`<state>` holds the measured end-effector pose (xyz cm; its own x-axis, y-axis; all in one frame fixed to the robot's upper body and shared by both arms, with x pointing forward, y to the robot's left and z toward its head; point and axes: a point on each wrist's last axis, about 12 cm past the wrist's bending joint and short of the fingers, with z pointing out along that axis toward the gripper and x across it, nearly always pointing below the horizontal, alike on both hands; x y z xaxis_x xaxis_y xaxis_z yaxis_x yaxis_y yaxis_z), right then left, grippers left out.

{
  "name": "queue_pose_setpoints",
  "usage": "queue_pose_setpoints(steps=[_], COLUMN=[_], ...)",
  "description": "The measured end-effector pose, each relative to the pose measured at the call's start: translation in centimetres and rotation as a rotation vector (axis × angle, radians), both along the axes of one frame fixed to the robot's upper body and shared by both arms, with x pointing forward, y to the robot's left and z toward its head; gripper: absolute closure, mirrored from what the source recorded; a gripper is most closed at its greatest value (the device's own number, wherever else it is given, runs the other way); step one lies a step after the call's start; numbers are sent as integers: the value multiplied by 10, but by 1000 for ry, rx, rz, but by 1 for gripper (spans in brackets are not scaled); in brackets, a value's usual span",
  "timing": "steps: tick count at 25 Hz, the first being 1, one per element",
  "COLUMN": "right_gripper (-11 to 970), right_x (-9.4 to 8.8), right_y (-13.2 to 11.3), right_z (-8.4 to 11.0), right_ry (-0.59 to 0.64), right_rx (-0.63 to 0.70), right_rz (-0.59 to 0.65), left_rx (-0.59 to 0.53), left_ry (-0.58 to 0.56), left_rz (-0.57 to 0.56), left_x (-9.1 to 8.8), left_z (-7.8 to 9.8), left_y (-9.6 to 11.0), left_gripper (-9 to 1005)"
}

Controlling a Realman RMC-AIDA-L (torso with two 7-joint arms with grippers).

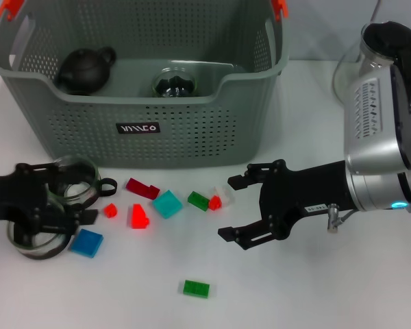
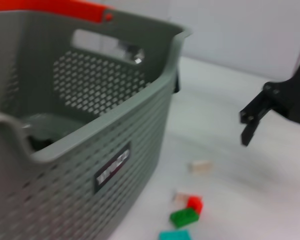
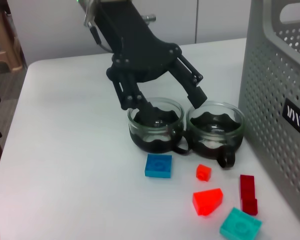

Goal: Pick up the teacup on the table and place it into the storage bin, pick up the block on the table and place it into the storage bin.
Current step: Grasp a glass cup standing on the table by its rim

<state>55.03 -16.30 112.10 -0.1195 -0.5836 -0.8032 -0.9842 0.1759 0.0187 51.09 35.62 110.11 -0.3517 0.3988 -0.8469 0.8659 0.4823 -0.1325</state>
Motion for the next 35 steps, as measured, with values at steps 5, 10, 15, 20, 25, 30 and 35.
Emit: queue_pose_setpoints(steps=[5,10,15,20,25,30,35], right_gripper=[28,28,29,29,29,29,29], right_x=[3,8,12,14,17,20,22], right_y=[6,10,10,11,15,18,19], right_z=[1,3,3,4,5,5,5], right_ry=[-1,-4,-23,-29,-30,-28,-32], right_rx=[-3,-6,-8,-6,-8,-15,-21], right_rz=[19,29,29,29,34,43,41], left_rx=[111,212,268,299,366,447,506], left_ry=[53,99,160,234,300,341,356], left_rz=[79,156,240,290,331,353,376], left_x=[0,-4,-4,3,12,21,25], left_z=[18,38,49,49,48,45,39], left_y=[18,31,35,26,14,5,-1], left_gripper=[157,167,176,186,196,205,215])
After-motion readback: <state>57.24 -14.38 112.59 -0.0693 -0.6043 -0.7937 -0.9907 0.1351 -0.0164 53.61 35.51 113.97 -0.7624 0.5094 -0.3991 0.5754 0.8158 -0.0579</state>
